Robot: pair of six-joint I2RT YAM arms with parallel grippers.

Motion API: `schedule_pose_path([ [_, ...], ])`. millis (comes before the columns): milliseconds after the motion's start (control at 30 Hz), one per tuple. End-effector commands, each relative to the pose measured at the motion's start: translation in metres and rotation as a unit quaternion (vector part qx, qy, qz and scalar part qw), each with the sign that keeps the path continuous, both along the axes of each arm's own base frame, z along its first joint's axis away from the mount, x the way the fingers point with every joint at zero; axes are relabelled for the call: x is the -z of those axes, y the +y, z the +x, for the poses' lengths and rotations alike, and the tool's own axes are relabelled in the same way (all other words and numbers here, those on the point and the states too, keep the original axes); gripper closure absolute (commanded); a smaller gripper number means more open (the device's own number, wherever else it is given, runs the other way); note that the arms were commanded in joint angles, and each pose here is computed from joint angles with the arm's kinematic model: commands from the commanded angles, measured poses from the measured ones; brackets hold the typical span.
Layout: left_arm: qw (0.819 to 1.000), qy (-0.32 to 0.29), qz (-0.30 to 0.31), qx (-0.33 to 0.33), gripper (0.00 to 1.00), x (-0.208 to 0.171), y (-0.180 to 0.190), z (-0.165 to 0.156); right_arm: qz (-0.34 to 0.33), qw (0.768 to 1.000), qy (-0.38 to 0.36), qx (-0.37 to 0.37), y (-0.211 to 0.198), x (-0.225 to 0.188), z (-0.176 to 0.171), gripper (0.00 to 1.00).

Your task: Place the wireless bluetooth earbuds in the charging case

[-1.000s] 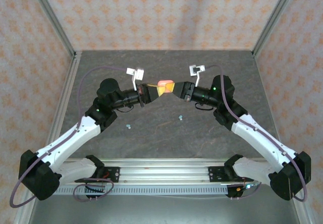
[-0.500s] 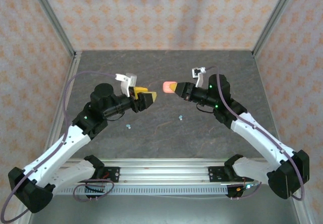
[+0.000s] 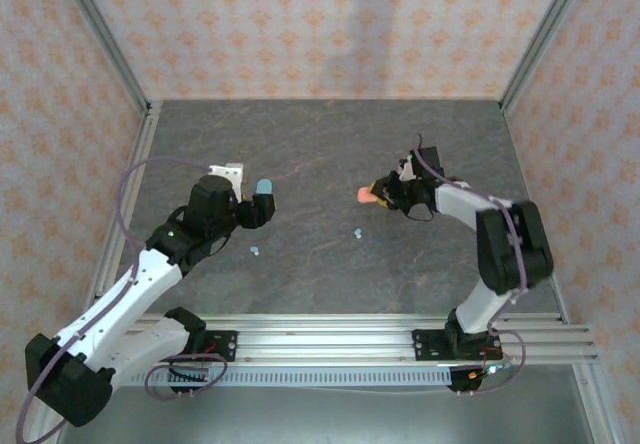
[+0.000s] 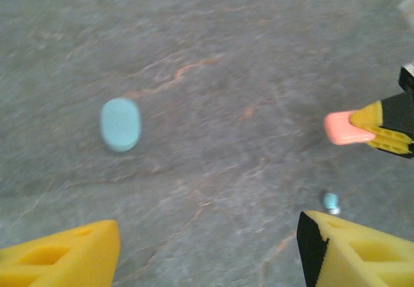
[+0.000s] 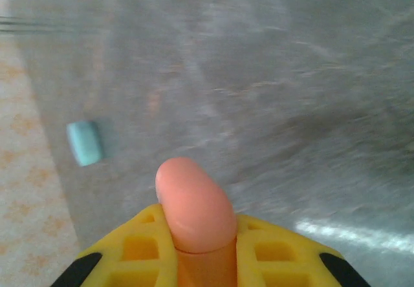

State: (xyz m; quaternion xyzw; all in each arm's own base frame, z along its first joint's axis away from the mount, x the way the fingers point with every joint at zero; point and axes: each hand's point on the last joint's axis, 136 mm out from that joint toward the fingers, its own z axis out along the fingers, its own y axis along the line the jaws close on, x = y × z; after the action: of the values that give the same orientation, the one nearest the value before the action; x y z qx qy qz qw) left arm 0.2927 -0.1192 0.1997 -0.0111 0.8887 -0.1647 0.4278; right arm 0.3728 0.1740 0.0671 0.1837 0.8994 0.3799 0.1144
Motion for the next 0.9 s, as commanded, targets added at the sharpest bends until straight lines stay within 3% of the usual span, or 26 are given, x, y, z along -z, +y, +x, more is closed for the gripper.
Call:
schedule_pose_path([
  [0,0.998,0.031,0.011,-0.059,0.26,0.023,0.027,0.002,0.016,0.999,-0.002,-0.038,0.008,0.000,0.013,0.81],
  [200,0.989,0.101,0.019,-0.107,0.23,0.060,0.053,0.011,-0.011,0.998,0.032,-0.053,0.005,0.021,0.013,0.77],
  [467,0.977,0.162,0.115,-0.080,0.19,0.083,0.062,0.045,-0.091,0.991,0.051,-0.079,-0.015,0.020,-0.002,0.53],
  [567,0.973,0.176,0.136,-0.064,0.18,0.087,0.058,0.061,-0.114,0.989,0.047,-0.082,-0.022,0.011,-0.005,0.49],
  [867,0.961,0.222,0.166,-0.020,0.14,0.105,0.045,0.102,-0.134,0.989,-0.006,-0.067,-0.032,-0.033,-0.009,0.47],
])
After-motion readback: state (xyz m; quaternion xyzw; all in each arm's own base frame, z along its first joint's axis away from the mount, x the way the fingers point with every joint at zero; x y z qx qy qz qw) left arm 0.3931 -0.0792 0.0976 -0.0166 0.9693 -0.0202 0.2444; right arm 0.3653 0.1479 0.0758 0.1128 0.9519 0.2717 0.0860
